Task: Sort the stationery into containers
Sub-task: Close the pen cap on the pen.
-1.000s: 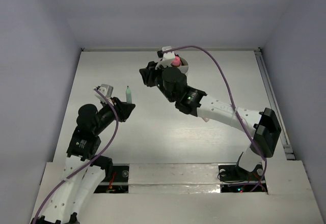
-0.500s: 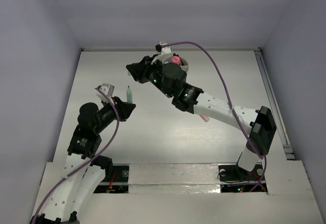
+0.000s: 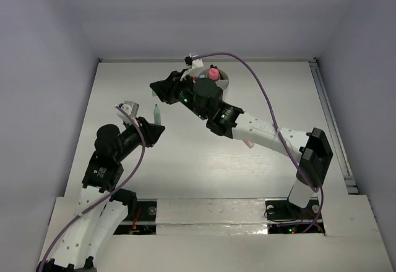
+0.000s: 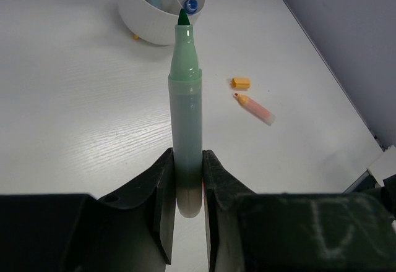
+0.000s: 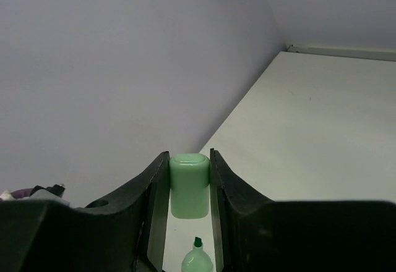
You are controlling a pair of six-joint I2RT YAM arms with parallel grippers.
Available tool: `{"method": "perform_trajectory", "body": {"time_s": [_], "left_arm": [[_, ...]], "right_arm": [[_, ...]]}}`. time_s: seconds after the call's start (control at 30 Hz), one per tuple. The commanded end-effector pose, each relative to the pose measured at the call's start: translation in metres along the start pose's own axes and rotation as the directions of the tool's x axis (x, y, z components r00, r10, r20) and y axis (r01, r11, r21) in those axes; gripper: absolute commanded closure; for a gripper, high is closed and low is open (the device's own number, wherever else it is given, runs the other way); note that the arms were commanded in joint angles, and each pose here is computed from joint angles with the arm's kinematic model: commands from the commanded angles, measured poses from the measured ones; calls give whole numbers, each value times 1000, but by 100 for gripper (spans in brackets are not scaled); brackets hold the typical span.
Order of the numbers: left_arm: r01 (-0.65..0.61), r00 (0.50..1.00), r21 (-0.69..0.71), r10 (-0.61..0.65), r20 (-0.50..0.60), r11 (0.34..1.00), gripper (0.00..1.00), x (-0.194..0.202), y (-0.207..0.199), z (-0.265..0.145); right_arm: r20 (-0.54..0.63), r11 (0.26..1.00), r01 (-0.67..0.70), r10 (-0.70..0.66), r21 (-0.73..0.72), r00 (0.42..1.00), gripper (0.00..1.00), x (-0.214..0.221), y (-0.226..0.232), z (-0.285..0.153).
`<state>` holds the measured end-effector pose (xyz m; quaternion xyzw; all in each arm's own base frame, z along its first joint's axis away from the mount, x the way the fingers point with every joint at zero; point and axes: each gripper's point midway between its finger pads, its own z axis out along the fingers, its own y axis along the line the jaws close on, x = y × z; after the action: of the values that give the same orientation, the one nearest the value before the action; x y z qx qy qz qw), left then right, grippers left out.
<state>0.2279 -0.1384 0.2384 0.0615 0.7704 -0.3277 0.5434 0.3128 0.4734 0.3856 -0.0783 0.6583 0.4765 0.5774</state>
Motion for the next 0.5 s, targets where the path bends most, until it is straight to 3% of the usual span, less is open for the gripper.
{"method": "perform_trajectory", "body": {"time_s": [0.0,0.47], "left_arm": [[-30,997,22,28,65,999,100,-20,-7,-1],[-30,997,13,29,66,999,100,-20,-6,0]], "right_arm": [[27,1000,13,-13,-21,1000,100,-1,11,6],[5,1000,23,-23,-17,1000,100,13,8,4]]}}
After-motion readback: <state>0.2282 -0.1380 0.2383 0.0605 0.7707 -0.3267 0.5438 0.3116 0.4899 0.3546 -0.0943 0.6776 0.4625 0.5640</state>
